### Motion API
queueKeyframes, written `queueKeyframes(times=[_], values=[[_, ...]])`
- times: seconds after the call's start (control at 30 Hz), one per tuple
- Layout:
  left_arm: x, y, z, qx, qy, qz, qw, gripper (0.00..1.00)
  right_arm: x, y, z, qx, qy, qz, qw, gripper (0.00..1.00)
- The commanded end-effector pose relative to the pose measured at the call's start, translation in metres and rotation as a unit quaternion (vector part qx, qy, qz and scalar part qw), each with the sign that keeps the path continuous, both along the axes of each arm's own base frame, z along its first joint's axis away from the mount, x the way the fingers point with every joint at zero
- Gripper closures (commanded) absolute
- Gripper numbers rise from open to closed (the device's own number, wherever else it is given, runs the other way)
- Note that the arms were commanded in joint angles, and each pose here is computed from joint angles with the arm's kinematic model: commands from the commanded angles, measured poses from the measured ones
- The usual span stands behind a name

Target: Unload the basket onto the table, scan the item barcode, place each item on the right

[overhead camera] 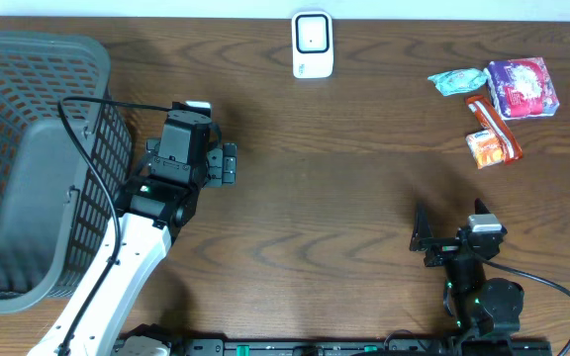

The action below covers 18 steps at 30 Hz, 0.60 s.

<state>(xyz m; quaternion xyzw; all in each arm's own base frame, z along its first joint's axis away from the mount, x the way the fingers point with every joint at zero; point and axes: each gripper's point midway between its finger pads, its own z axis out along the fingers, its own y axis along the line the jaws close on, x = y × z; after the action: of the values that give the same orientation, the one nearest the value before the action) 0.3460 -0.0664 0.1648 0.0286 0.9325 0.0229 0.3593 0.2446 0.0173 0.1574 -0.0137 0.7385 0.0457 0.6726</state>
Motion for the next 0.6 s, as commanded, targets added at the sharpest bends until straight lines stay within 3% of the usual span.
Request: queueKeyframes(times=[0.0,0.07,0.2,0.27,0.43,0.57], values=[[0.000,0.003,-0.001,0.000,0.002,0.008,1.000,0.02,0.000,-0.003,-0.001,0.002,-0.003,-0.006,1.000,0.01],[-0.002,0.004,-0.001,0.001,0.005,0.008,1.000,0.02,0.000,-0.003,-0.001,0.002,-0.003,-0.006,1.000,0.01],[-0.034,0.014,-0.001,0.011,0.034,0.006,0.999,0.02,0.000,-0.003,-0.001,0.002,-0.003,-0.007,1.000,0.01],[-0.044,0.013,0.003,-0.004,0.013,-0.001,1.000,0.02,0.000,-0.003,-0.001,0.002,-0.003,-0.007,1.000,0.01],[-0.069,0.019,0.011,-0.024,-0.120,-0.022,0.992,0.02,0.000,-0.003,-0.001,0.002,-0.003,-0.006,1.000,0.01],[-0.089,0.025,0.008,-0.014,-0.167,-0.039,0.985,0.02,0.000,-0.003,-0.001,0.002,-0.003,-0.006,1.000,0.01]])
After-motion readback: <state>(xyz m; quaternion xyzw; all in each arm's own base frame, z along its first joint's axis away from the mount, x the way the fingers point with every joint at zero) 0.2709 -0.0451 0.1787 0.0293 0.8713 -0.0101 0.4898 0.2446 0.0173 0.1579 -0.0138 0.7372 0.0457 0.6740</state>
